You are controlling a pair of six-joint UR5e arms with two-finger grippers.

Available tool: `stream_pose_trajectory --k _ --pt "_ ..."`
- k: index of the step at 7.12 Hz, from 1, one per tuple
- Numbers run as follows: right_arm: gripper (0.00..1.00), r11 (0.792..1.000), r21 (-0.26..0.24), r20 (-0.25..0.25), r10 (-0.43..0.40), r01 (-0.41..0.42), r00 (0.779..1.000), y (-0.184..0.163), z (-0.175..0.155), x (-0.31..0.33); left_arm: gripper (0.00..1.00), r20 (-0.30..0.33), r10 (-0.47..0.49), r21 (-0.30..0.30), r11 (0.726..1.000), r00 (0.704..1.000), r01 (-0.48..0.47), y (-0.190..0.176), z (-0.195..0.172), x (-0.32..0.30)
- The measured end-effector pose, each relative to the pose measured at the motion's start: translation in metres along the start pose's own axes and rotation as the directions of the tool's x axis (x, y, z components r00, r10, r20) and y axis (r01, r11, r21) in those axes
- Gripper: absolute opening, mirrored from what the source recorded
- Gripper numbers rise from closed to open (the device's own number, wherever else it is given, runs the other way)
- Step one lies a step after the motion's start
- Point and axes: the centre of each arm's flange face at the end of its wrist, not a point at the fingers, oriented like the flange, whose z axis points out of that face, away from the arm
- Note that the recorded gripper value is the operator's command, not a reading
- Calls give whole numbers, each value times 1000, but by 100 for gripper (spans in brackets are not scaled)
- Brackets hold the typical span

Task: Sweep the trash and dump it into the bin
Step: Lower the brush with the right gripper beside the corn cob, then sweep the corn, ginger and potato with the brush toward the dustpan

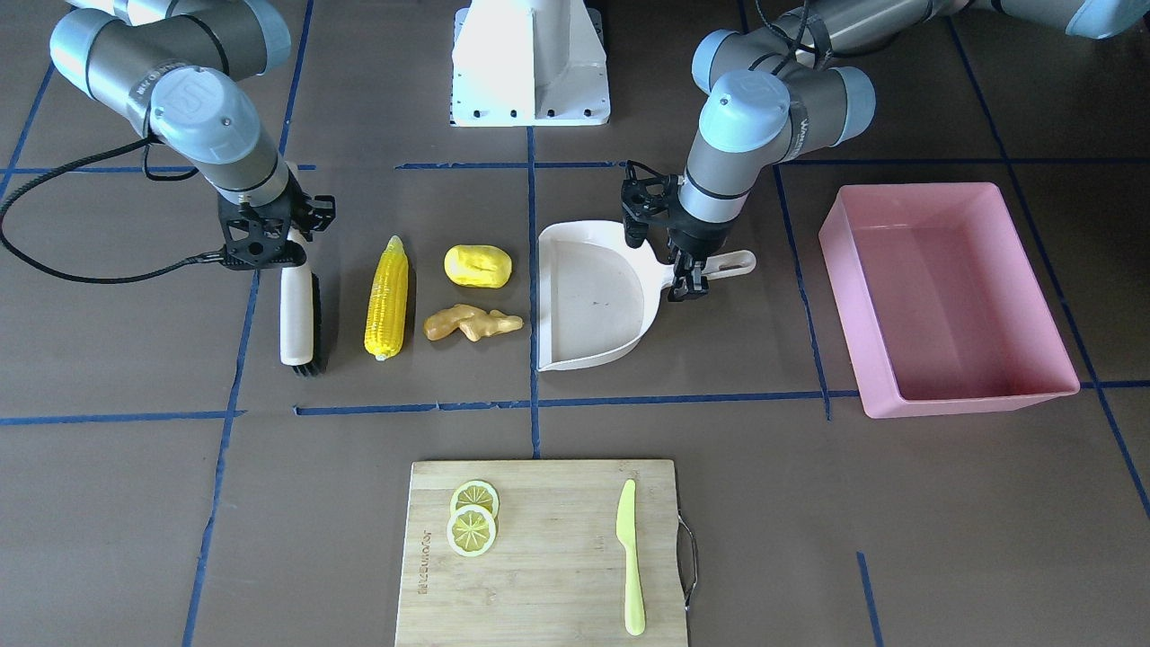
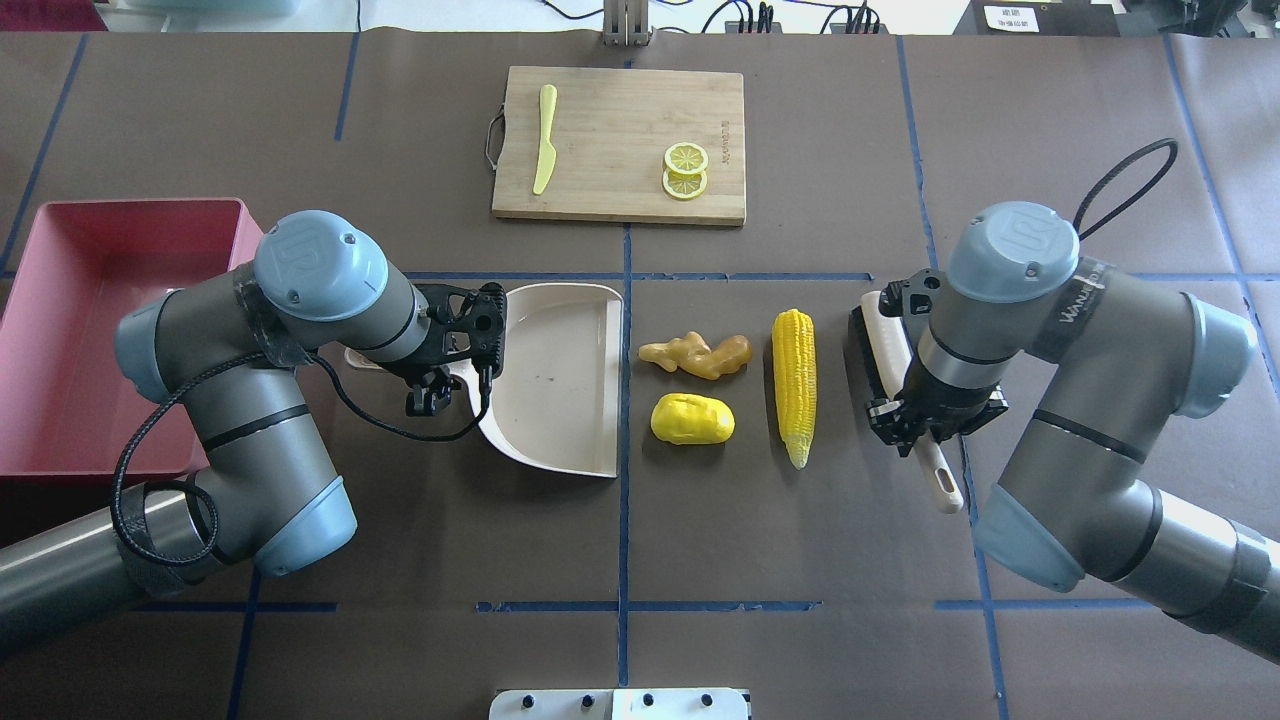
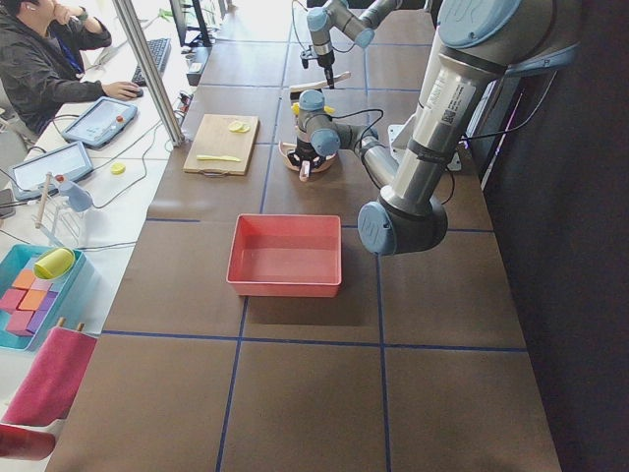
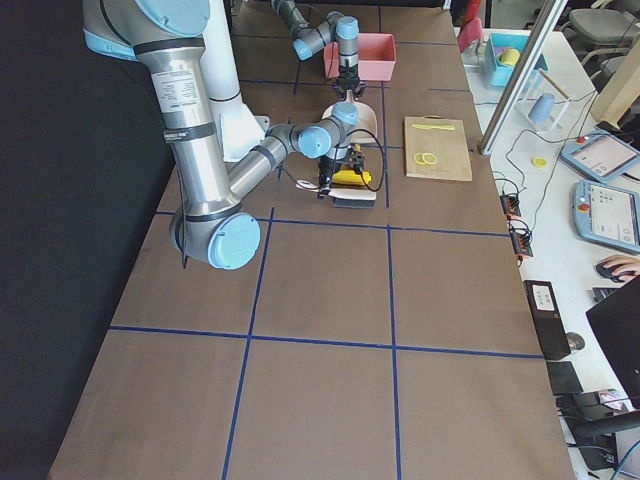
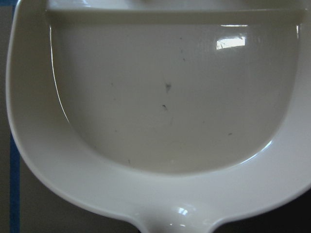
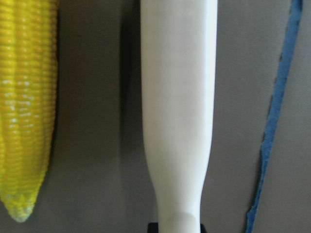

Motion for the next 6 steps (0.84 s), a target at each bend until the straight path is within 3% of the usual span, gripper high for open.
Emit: stream_pose_trajectory --k 6 --pt "0 998 -5 41 65 -65 997 6 -8 -77 0 1 -1 -1 1000 1000 1 1 -1 0"
